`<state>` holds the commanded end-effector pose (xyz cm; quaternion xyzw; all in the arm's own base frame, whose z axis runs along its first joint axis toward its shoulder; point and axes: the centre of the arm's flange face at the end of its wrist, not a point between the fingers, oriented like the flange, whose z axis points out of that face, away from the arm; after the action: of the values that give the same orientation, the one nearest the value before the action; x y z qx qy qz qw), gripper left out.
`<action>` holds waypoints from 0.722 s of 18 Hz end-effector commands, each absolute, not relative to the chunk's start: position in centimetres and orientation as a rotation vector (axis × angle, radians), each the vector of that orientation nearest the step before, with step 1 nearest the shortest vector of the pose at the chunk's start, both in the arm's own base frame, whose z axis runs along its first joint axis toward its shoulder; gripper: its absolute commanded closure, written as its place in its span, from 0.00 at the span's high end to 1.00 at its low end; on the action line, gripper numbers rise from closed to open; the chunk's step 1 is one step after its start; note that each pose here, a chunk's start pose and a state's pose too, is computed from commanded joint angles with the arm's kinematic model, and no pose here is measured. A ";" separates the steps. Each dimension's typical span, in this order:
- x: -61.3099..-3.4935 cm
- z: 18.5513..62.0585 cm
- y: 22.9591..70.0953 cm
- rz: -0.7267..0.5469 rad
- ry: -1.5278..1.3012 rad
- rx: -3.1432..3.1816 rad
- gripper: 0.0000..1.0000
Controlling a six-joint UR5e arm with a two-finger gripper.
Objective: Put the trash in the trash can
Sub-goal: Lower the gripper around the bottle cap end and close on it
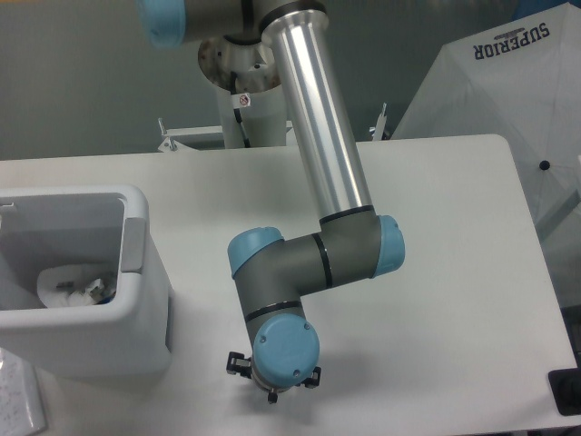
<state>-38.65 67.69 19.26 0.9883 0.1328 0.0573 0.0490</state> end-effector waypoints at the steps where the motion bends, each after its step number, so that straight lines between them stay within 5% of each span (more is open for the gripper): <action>1: -38.6 19.3 67.7 0.174 0.407 3.011 0.67; 5: -38.5 19.2 67.7 0.175 0.407 3.010 0.58; 10: -38.5 19.6 67.7 0.174 0.410 3.014 0.24; 13: -38.5 19.8 67.8 0.171 0.419 3.015 0.15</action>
<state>-38.53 67.76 19.79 0.9879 0.1373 0.0560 0.0463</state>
